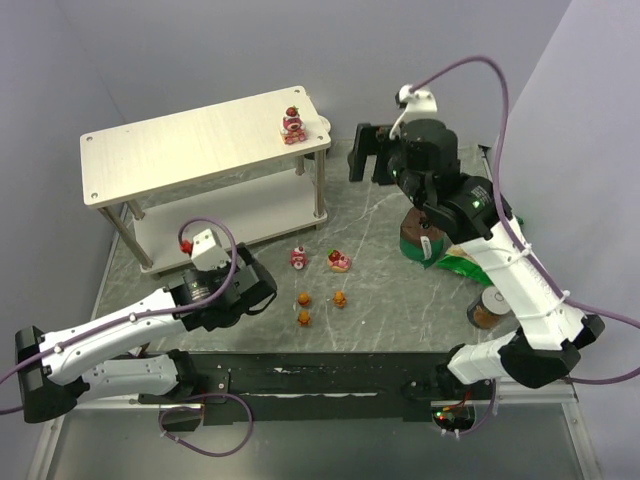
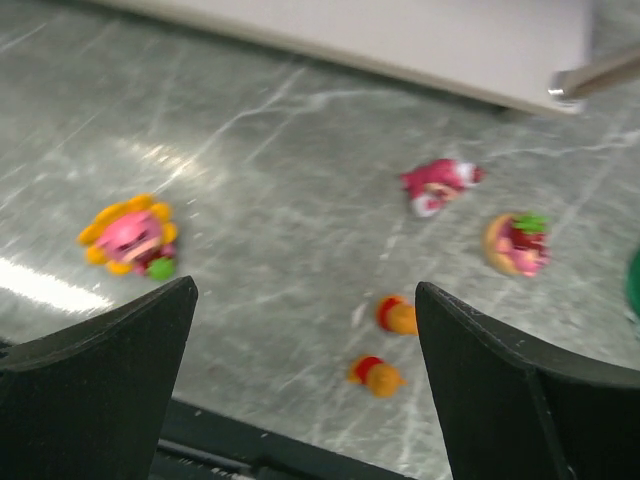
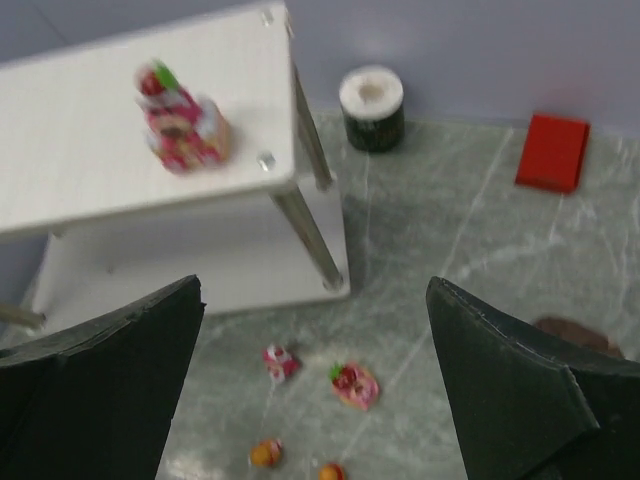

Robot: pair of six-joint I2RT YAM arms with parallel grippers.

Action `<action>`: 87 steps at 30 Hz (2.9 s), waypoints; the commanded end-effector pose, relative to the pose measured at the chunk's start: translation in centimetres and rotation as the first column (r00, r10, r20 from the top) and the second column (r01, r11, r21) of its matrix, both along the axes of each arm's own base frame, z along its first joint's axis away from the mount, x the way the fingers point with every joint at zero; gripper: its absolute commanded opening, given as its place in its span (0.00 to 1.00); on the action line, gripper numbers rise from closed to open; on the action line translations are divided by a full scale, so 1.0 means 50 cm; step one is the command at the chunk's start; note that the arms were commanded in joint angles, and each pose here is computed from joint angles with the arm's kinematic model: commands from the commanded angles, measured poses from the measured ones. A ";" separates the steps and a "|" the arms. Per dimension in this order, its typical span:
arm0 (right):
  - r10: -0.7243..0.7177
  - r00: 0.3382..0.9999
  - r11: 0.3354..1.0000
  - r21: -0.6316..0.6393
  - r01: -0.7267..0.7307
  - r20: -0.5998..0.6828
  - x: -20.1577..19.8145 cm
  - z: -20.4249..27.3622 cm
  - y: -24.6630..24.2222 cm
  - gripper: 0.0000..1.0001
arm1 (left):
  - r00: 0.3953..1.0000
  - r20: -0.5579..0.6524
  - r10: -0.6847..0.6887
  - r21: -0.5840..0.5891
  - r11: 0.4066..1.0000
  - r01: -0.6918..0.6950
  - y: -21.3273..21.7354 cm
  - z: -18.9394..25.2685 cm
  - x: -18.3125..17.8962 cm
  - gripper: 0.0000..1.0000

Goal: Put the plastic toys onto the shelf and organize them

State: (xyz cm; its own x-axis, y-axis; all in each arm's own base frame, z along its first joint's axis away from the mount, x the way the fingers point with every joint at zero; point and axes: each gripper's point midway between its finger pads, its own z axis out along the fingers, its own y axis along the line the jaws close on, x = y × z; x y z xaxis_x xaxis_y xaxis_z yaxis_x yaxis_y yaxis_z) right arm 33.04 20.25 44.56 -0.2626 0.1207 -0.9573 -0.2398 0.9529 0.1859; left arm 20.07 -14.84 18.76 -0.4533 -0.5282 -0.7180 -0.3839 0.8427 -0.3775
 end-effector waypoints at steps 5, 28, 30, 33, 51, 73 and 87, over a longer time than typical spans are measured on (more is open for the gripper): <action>-0.038 0.972 0.999 0.024 0.045 -0.232 -0.056 -0.171 -0.042 1.00 | 1.000 0.006 0.009 -0.149 0.989 -0.008 -0.021 -0.049 0.008 0.97; -0.165 0.936 0.984 0.009 0.176 -0.312 -0.164 -0.262 -0.189 1.00 | 0.871 0.067 -0.487 0.158 0.867 0.472 -0.271 -0.175 0.263 0.95; -0.171 0.934 0.983 0.003 0.181 -0.314 -0.166 -0.267 -0.194 1.00 | 0.865 0.058 -0.498 0.179 0.858 0.482 -0.273 -0.179 0.271 0.90; -0.182 0.931 0.981 0.002 0.193 -0.315 -0.166 -0.271 -0.199 1.00 | 0.867 0.044 -0.497 0.202 0.854 0.480 -0.269 -0.192 0.275 0.87; -0.204 0.926 0.977 -0.005 0.214 -0.316 -0.161 -0.283 -0.209 1.00 | 0.907 -0.006 -0.422 0.260 0.875 0.409 -0.233 -0.269 0.287 0.76; -0.220 0.926 0.972 0.005 0.233 -0.307 -0.157 -0.287 -0.220 1.00 | 0.927 0.002 -0.375 0.239 0.900 0.364 -0.216 -0.177 0.283 0.01; -0.212 0.933 0.974 0.011 0.224 -0.292 -0.127 -0.270 -0.208 1.00 | 0.865 0.193 -0.463 0.156 0.885 0.439 -0.239 0.183 0.145 0.01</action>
State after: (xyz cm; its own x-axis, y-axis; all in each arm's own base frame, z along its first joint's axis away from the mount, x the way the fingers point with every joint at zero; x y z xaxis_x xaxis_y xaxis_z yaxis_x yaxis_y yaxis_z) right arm 25.59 9.76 29.31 -0.5357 0.2302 -0.8124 0.0482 0.9689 0.2427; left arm 28.60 -28.31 22.97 -0.4983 -0.1825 -0.8476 0.1397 0.9479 -0.2862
